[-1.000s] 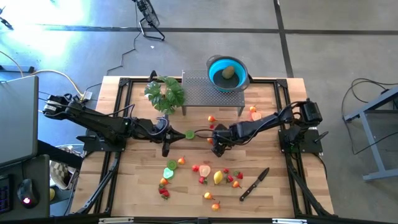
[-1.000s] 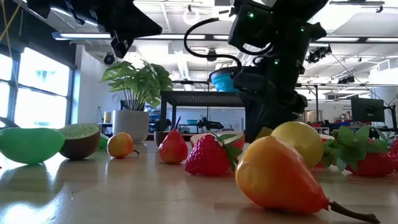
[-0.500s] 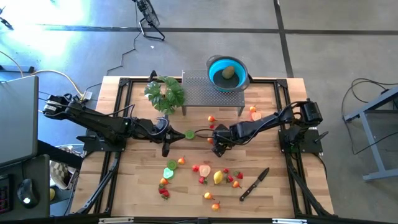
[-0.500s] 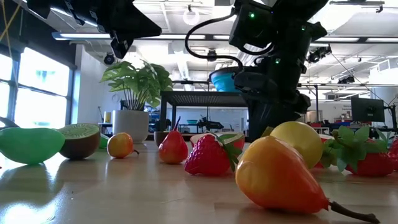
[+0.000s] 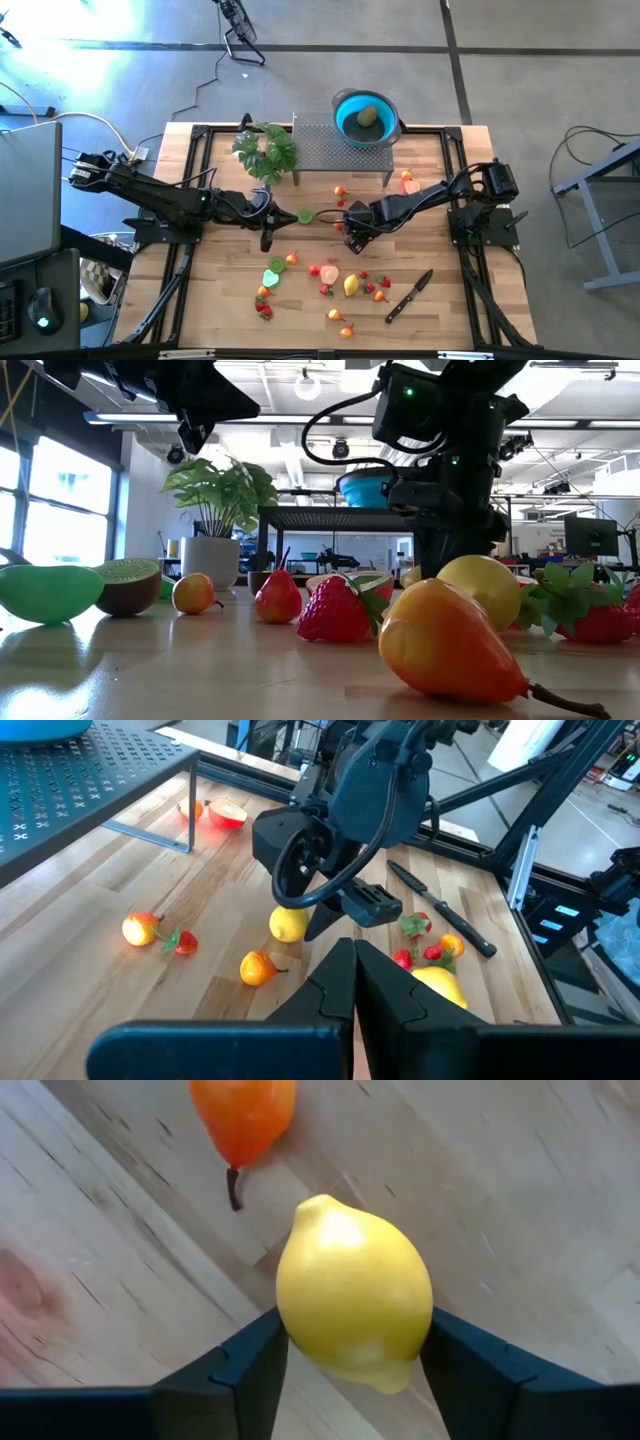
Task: Pick & Place Fruit
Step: Put the yellow lemon in the blue bowl on the shelf
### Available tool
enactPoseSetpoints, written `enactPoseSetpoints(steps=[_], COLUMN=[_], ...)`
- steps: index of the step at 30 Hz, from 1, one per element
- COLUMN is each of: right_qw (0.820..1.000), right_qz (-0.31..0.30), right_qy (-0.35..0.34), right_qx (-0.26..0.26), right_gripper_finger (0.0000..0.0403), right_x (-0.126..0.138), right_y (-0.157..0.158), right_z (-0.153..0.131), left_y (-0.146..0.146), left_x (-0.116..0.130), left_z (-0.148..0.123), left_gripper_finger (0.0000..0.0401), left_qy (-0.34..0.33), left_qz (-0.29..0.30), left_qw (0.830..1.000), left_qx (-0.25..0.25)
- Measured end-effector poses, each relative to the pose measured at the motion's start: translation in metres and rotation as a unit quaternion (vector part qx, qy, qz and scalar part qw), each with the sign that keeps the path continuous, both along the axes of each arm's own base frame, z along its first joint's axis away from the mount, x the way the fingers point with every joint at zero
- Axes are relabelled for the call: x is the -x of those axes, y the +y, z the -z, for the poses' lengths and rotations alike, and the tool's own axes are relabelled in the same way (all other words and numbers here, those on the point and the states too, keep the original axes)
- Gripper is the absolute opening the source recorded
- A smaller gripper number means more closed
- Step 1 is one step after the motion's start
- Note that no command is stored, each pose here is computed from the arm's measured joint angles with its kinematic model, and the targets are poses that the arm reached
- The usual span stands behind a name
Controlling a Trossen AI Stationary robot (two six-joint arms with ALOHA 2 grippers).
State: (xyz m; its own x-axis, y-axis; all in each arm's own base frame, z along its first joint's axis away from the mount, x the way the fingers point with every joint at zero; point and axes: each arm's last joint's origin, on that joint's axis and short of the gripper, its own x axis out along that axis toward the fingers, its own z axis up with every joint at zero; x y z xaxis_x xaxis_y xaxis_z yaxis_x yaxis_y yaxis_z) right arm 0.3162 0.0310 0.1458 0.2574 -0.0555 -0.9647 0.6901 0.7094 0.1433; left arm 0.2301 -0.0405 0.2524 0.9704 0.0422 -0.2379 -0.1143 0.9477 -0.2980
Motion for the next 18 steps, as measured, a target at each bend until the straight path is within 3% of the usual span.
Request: enactPoseSetpoints(steps=[18], right_qw=[0.999], right_qz=[-0.028], right_qy=[-0.013], right_qx=[0.036], right_gripper_finger=[0.0247], right_x=[-0.0026], right_y=[-0.0015], right_z=[-0.001], left_y=[0.0], left_x=[0.0], left_z=[0.0], left_gripper_finger=[0.0], left_qy=[0.0], left_qz=[0.0], left_qw=[1.0], left_qx=[0.0])
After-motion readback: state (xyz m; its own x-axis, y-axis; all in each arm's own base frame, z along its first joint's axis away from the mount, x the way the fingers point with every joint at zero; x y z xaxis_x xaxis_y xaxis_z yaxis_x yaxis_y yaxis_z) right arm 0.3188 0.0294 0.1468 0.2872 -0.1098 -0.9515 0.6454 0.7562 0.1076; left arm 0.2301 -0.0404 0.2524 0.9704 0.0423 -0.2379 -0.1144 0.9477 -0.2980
